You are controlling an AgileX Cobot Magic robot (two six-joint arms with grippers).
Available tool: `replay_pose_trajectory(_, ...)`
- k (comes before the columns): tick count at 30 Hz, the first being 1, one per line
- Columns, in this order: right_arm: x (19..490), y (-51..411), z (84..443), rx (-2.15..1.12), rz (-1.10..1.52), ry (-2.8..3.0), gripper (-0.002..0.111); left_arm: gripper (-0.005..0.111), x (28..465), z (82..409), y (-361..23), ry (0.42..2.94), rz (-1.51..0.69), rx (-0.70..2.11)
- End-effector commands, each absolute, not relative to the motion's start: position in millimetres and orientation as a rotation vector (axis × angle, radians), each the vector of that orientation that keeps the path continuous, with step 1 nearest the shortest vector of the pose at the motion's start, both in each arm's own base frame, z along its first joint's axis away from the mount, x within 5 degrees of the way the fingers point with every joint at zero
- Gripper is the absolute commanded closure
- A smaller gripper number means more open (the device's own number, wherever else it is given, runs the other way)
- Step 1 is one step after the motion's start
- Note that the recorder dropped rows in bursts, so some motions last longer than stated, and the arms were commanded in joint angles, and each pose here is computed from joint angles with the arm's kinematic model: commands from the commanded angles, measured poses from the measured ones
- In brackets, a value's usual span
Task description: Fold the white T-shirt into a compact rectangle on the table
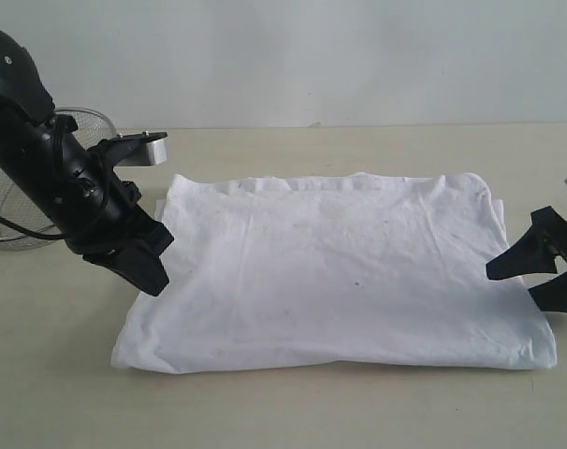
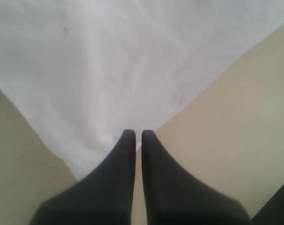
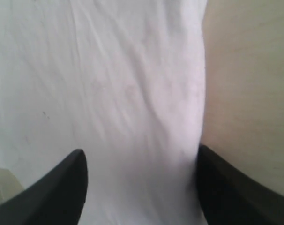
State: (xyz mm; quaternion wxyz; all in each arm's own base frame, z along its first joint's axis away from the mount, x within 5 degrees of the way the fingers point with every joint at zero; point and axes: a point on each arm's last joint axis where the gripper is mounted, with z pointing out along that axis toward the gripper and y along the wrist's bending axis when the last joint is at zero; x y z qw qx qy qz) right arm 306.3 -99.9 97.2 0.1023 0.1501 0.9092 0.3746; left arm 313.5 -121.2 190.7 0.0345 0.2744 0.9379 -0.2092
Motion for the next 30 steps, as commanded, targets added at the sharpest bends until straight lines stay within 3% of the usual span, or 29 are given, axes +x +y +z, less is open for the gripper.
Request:
replay_pose_trajectory(1,299,-101,72,0.443,1.056,2.781,0.054,0.102,310,192,-123,2.891,-0.657,0.841)
replay_pose_trajectory(9,298,-99,69,0.441,1.084,2.787,0.08,0.102,310,192,-123,2.889,-0.656,0.84)
replay_pose_trajectory(14,299,-99,69,0.409,1.084,2.781,0.108,0.102,310,192,-123,2.889,-0.656,0.84)
replay_pose_trajectory(30,309,-102,94,0.429,1.105,2.68,0.108,0.102,310,192,-123,2.893,-0.643,0.852)
